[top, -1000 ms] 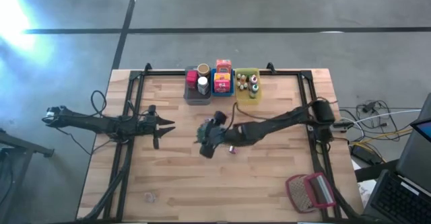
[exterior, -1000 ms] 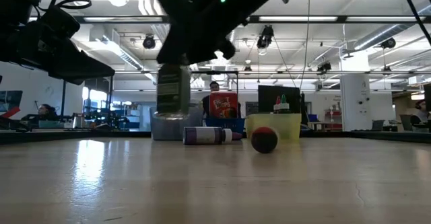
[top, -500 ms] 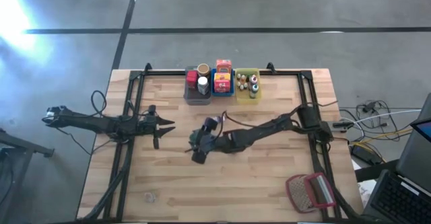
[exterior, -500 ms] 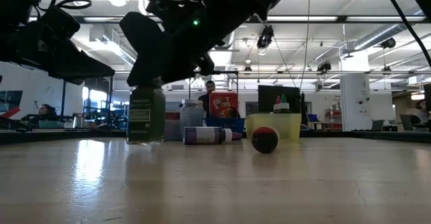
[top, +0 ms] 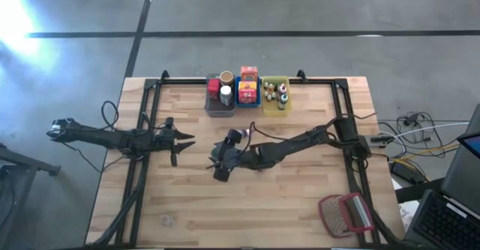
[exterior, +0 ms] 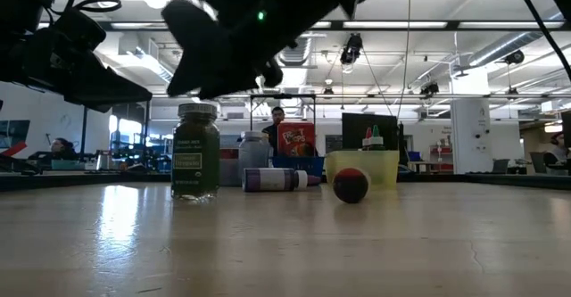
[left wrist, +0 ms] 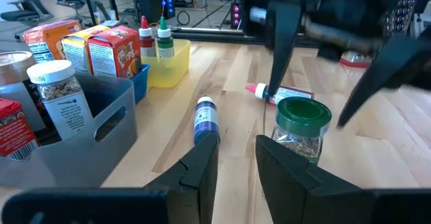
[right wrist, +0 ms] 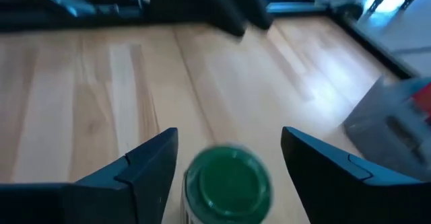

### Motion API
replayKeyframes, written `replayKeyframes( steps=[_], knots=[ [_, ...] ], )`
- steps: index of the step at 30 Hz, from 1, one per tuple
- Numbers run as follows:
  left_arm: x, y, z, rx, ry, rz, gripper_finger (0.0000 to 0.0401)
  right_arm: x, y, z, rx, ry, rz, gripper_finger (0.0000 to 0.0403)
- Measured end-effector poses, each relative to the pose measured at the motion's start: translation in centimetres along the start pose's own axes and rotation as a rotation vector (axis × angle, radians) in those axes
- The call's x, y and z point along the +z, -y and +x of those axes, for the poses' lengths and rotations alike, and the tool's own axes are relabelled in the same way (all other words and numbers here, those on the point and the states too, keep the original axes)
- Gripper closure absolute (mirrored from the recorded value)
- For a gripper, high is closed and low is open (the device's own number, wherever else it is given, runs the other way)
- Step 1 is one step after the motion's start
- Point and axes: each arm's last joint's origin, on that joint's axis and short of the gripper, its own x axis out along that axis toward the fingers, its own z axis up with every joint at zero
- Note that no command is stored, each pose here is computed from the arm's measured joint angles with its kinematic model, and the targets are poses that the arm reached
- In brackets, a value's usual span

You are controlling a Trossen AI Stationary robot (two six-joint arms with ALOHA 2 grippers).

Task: Pick & Place Kitchen Items
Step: Put the green spice bottle into the black bin

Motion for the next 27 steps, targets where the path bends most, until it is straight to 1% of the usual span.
replayKeyframes(
  steps=[4, 7, 9, 12, 17, 19, 21, 23, 25, 27],
  knots=[
    [0.0, 0.0, 0.0, 0.0, 0.0, 0.0, 0.0293, 1.9, 0.5, -1.7, 0.007, 0.031, -0.01, 0.0157],
    [0.0, 0.0, 0.0, 0.0, 0.0, 0.0, 0.0293, 3.0, 1.0, -3.4, 0.004, 0.01, -0.029, 0.0174],
    [0.0, 0.0, 0.0, 0.0, 0.0, 0.0, 0.0293, 3.6, 1.3, -5.0, -0.026, -0.015, -0.04, 0.0185],
    [0.0, 0.0, 0.0, 0.0, 0.0, 0.0, 0.0293, 4.3, 2.0, -8.1, -0.136, -0.061, -0.054, 0.0203],
    [0.0, 0.0, 0.0, 0.0, 0.0, 0.0, 0.0293, 3.6, 3.1, -13.5, -0.377, -0.167, -0.101, 0.0232],
    [0.0, 0.0, 0.0, 0.0, 0.0, 0.0, 0.0293, 3.2, 3.8, -15.9, -0.421, -0.211, -0.119, 0.0243],
    [0.0, 0.0, 0.0, 0.0, 0.0, 0.0, 0.0293, 3.1, 4.7, -17.7, -0.419, -0.268, -0.13, 0.0254],
    [0.0, 0.0, 0.0, 0.0, 0.0, 0.0, 0.0293, 2.8, 5.5, -19.1, -0.374, -0.327, -0.109, 0.0266],
    [0.0, 0.0, 0.0, 0.0, 0.0, 0.0, 0.0293, 2.5, 6.3, -20.2, -0.316, -0.339, -0.073, 0.0279],
    [0.0, 0.0, 0.0, 0.0, -0.001, 0.0, 0.0293, 1.9, 7.3, -21.3, -0.289, -0.329, -0.053, 0.0294]
  ],
)
